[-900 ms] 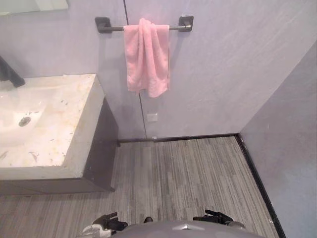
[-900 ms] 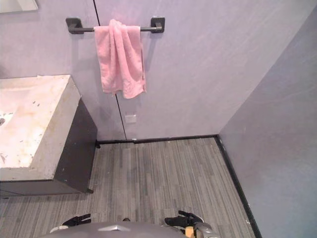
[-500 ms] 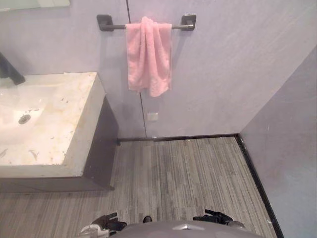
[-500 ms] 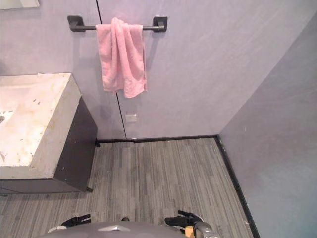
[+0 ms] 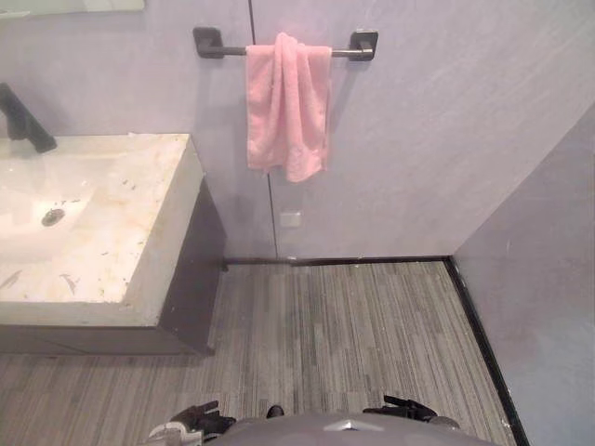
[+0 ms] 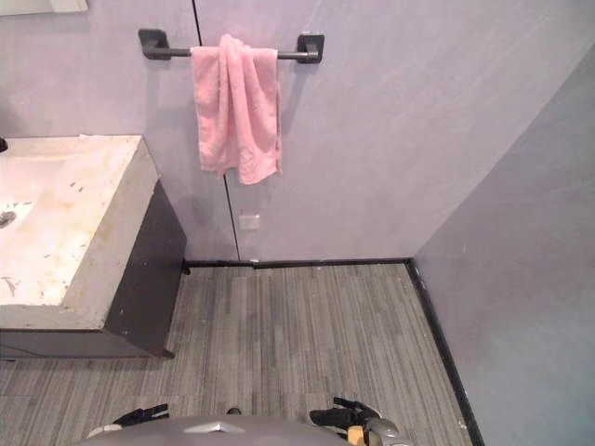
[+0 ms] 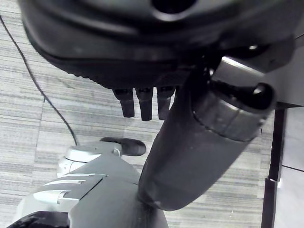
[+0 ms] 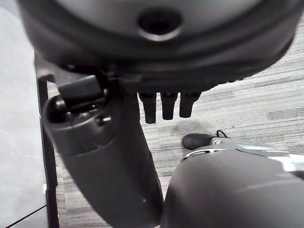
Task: Organize the bathroom.
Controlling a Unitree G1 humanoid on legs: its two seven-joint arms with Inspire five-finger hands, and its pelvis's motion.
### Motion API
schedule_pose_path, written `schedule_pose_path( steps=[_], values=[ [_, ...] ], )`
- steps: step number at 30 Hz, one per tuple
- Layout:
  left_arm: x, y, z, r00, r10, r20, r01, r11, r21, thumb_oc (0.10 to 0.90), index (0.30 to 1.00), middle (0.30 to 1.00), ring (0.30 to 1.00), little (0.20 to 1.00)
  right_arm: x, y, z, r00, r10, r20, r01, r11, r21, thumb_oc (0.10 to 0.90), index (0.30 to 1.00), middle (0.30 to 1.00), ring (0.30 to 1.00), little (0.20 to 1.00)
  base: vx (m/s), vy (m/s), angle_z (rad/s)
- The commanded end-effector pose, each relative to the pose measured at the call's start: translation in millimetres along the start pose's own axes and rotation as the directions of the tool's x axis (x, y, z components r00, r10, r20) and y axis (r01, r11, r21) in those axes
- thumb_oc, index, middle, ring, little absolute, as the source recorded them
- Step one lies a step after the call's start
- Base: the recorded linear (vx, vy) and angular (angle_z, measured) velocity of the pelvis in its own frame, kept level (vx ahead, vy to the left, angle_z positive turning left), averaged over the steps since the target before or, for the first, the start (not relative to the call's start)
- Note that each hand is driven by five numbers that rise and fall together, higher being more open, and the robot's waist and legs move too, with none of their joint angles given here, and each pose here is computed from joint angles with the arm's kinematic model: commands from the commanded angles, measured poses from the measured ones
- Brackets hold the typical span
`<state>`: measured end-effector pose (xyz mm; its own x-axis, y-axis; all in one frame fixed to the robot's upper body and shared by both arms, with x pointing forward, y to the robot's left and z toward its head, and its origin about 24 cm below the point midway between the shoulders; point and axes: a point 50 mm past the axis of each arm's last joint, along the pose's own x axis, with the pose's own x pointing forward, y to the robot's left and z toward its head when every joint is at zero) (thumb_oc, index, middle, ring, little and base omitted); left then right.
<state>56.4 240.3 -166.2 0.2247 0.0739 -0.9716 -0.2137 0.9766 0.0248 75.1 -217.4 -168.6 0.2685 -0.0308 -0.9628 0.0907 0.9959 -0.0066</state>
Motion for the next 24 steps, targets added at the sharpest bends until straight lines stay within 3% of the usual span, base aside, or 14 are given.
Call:
schedule_pose_path(
  steps=[1, 9, 12, 15, 18, 19, 21, 22, 24],
  values=[
    [2.6, -22.5, -19.4, 0.992, -0.070, -0.103, 0.066, 0.997, -0.039, 0.800, 0.900, 0.900, 0.900, 0.900, -1.8, -3.7, -12.5, 0.999, 0.026, -0.042, -0.026, 1.000, 0.002, 0.800, 0.900, 0.900, 0.900, 0.900, 0.00, 0.000, 0.00],
    [2.8, -16.7, -14.2, 0.998, -0.008, -0.067, 0.005, 0.999, -0.047, 0.800, 0.900, 0.900, 0.900, 0.900, -1.7, 0.0, -3.1, 0.996, 0.077, 0.039, -0.075, 0.996, -0.051, 0.800, 0.900, 0.900, 0.900, 0.900, 0.02, -0.037, 0.00],
    [3.2, -13.1, 7.9, 0.998, 0.012, 0.054, -0.007, 0.994, -0.105, 0.800, 0.900, 0.900, 0.900, 0.900, -3.4, 0.4, 28.3, 0.972, 0.091, 0.217, -0.080, 0.995, -0.059, 0.800, 0.900, 0.900, 0.900, 0.900, 0.04, -0.080, 0.03],
    [-0.7, -13.8, 52.4, 0.968, 0.013, 0.252, 0.016, 0.993, -0.113, 0.800, 0.900, 0.900, 0.900, 0.900, -13.1, 4.6, 76.0, 0.895, 0.117, 0.431, -0.092, 0.993, -0.079, 0.800, 0.900, 0.900, 0.900, 0.900, 0.03, -0.074, 0.01],
    [-17.9, -17.5, 113.2, 0.874, 0.004, 0.487, 0.047, 0.995, -0.093, 0.800, 0.900, 0.900, 0.900, 0.900, -38.8, 13.0, 132.1, 0.747, 0.155, 0.647, -0.089, 0.987, -0.134, 0.800, 0.900, 0.900, 0.900, 0.900, -0.05, -0.079, 0.06],
    [-31.5, -20.0, 142.9, 0.806, -0.003, 0.592, 0.079, 0.992, -0.102, 0.800, 0.900, 0.900, 0.900, 0.900, -56.5, 17.9, 155.8, 0.651, 0.161, 0.742, -0.080, 0.986, -0.144, 0.800, 0.900, 0.900, 0.900, 0.900, -0.11, -0.096, 0.06],
    [-43.8, -21.1, 164.0, 0.743, 0.000, 0.669, 0.090, 0.991, -0.100, 0.800, 0.900, 0.900, 0.900, 0.900, -67.9, 19.0, 167.6, 0.583, 0.166, 0.795, -0.069, 0.985, -0.155, 0.800, 0.900, 0.900, 0.900, 0.900, -0.08, -0.084, 0.07],
    [-68.1, -23.9, 194.4, 0.622, -0.013, 0.783, 0.131, 0.987, -0.088, 0.800, 0.900, 0.900, 0.900, 0.900, -85.3, 17.3, 182.3, 0.478, 0.167, 0.862, -0.068, 0.986, -0.153, 0.800, 0.900, 0.900, 0.900, 0.900, 0.02, -0.029, 0.14],
    [-95.1, -28.0, 215.5, 0.478, -0.033, 0.878, 0.168, 0.984, -0.054, 0.800, 0.900, 0.900, 0.900, 0.900, -101.1, 18.5, 192.6, 0.370, 0.157, 0.916, -0.080, 0.987, -0.137, 0.800, 0.900, 0.900, 0.900, 0.900, 0.17, 0.043, 0.15]
  ],
)
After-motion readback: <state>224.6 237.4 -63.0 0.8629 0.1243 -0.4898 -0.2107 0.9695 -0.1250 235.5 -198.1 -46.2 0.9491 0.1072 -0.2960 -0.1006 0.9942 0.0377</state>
